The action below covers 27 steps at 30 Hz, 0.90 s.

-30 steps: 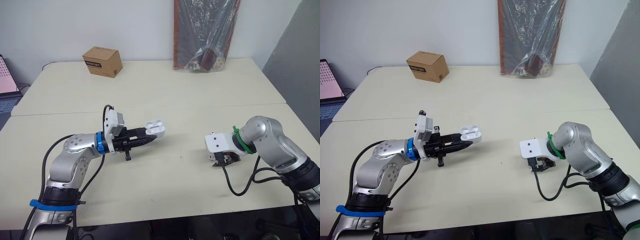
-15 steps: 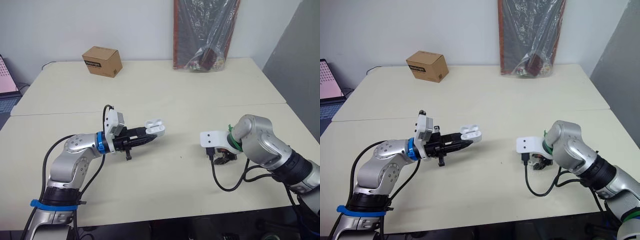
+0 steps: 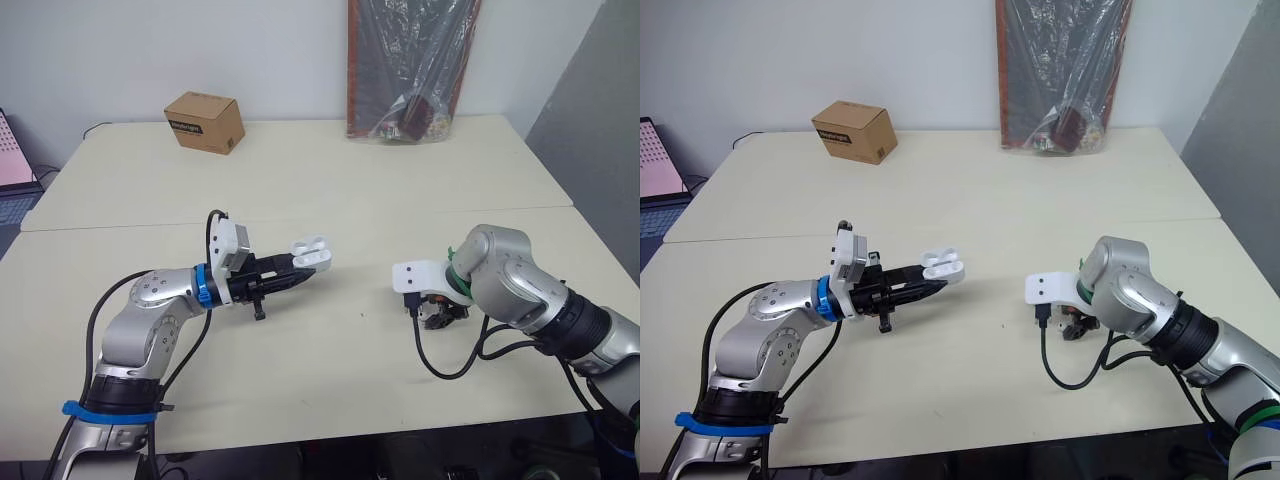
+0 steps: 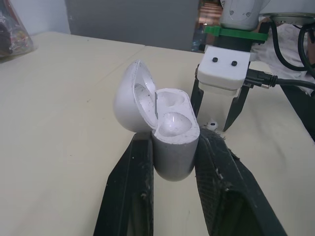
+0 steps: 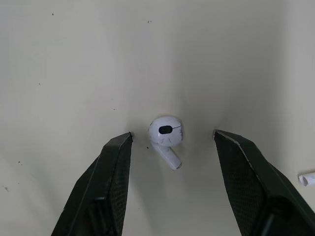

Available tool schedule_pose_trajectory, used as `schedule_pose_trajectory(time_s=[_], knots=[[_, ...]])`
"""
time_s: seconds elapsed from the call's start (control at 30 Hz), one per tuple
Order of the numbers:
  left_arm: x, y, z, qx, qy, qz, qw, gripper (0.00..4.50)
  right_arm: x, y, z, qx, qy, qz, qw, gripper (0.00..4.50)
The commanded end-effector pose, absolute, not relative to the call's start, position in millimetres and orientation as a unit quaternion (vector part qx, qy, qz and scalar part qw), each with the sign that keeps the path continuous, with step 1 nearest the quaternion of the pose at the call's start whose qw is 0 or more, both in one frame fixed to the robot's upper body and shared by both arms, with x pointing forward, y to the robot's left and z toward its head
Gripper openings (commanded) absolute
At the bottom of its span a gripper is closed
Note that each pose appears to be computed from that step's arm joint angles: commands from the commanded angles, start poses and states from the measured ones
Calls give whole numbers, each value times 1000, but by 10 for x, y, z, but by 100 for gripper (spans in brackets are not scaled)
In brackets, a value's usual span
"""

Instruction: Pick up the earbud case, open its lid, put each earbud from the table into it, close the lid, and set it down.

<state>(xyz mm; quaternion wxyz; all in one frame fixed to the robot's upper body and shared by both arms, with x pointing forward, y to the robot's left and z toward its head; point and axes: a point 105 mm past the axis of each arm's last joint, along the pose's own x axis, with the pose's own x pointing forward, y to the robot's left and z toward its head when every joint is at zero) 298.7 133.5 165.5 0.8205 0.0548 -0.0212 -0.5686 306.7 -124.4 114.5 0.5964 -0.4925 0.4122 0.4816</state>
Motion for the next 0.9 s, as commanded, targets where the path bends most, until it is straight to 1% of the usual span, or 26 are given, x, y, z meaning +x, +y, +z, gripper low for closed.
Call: schedule_pose_trajectory(time_s=[0.03, 0.07, 0.67, 0.77, 0.87, 0.9], knots=[[2934, 1285, 1749, 63, -42, -578, 812, 81, 3060, -1228, 1207, -500, 405, 479, 597, 233], [2934, 1285, 1749, 63, -42, -578, 812, 81, 3054, -1223, 1201, -499, 406, 480, 596, 214], [2951, 1281, 1757, 66, -44, -578, 812, 81, 3052, -1153, 1186, -502, 410, 473, 598, 214], [2953, 1278, 1757, 66, -44, -578, 812, 81, 3056, -1154, 1183, -504, 408, 471, 598, 157], [2954, 1280, 1758, 66, -44, -578, 812, 81, 3061, -1152, 1182, -505, 407, 469, 599, 59], [2953, 1280, 1757, 66, -44, -578, 812, 81, 3061, -1151, 1180, -505, 407, 469, 599, 39]])
